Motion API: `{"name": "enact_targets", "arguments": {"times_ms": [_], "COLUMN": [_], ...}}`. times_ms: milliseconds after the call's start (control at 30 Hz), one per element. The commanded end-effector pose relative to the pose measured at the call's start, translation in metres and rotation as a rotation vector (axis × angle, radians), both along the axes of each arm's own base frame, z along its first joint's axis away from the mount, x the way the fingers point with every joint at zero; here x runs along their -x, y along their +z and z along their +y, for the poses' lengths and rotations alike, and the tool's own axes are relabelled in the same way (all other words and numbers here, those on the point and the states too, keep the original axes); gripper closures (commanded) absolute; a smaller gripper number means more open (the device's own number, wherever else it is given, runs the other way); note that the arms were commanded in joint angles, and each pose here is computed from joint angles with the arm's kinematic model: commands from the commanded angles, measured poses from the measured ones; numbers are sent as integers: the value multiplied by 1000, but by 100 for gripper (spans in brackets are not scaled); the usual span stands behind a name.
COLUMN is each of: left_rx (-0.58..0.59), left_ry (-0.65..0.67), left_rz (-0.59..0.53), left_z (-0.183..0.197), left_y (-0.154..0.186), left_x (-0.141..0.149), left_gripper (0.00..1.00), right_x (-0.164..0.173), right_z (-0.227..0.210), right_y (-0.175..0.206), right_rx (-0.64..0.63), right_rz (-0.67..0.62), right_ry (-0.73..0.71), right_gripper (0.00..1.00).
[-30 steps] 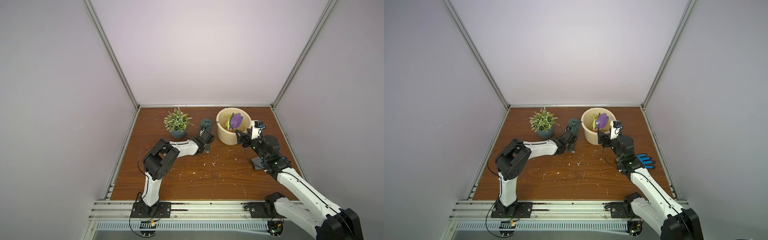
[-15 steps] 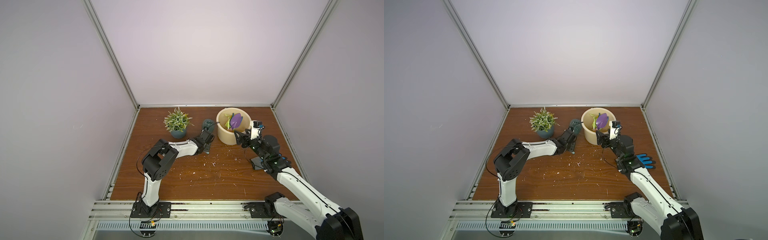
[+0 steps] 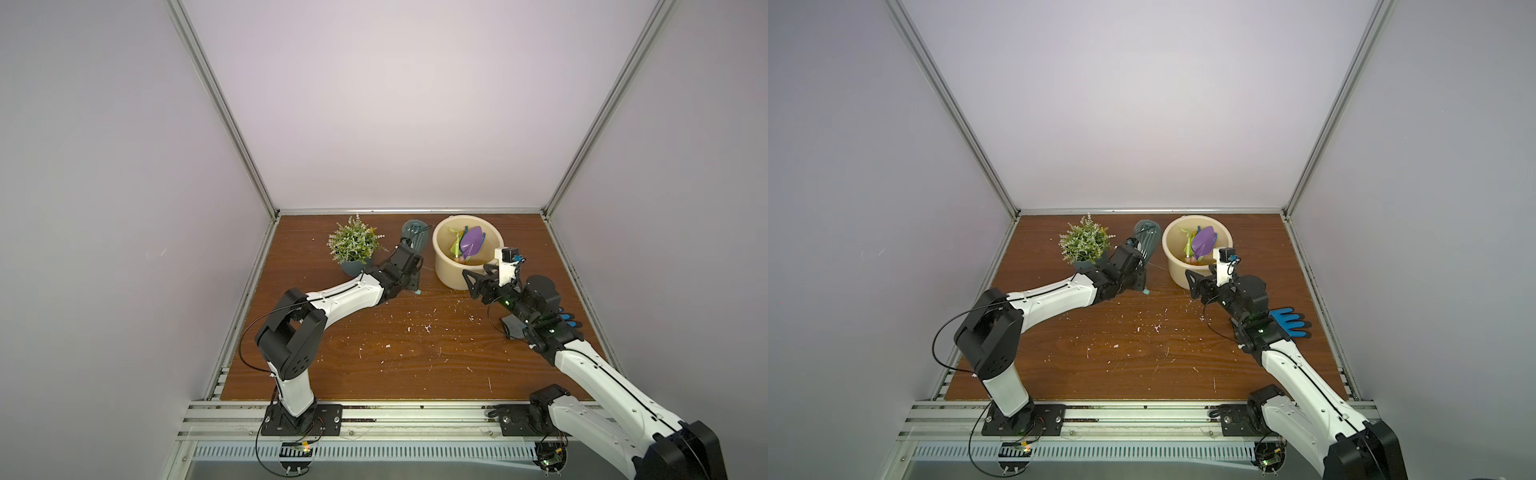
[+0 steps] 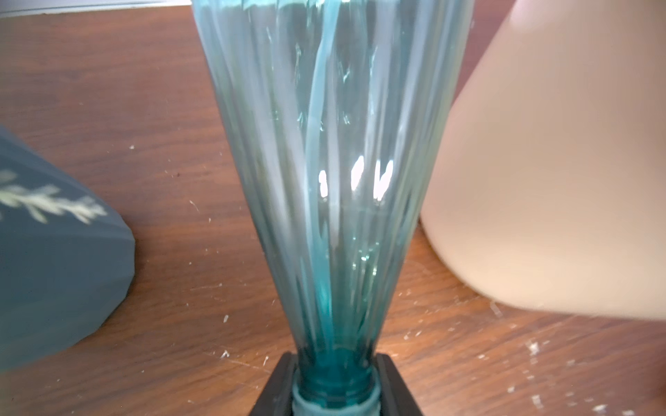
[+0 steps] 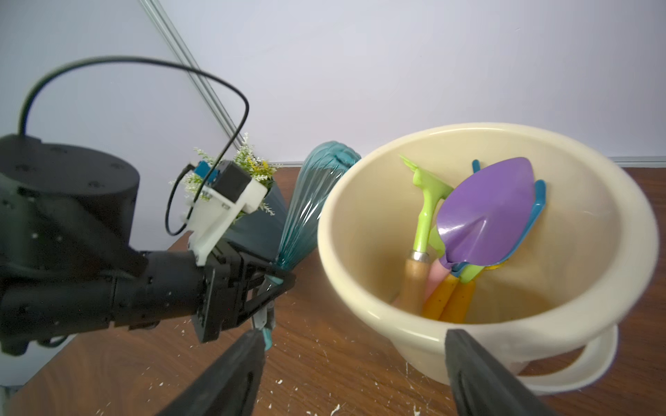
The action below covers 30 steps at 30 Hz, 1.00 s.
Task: Organize the gardening tools
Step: Adjust the gardening tool at the center of the board.
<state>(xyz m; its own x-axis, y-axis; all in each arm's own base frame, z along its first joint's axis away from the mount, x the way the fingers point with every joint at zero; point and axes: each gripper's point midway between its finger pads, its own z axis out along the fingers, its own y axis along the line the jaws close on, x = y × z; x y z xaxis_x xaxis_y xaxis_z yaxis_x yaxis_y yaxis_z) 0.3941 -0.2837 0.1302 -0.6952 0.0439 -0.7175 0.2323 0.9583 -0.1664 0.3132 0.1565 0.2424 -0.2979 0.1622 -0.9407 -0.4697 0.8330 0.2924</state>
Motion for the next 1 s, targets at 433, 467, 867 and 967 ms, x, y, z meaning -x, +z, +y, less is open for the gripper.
{"name": "enact_targets", "arguments": {"times_ms": [433,467,867,967], "left_rx": [598,630,848,910], "left_ry": [89,89,65,56], "left_rz": [-113,-116,-111,-89], "left_z": [-32,-33,-40,-42], "left_y": [141,147,187,188], "left_x": [-24,-24,-15,-9], "left_gripper": [100,100,100,99], "right_x": [28,30,-6,-17], "right_z": [61,63,86,92], "right_y": [35,39,74,82], "right_rx": [-140,-147,-231,-241], "right_rz": [-297,-341,-454,-465], "right_ry": [200,194,160,151], "right_gripper": [14,14,20,23]}}
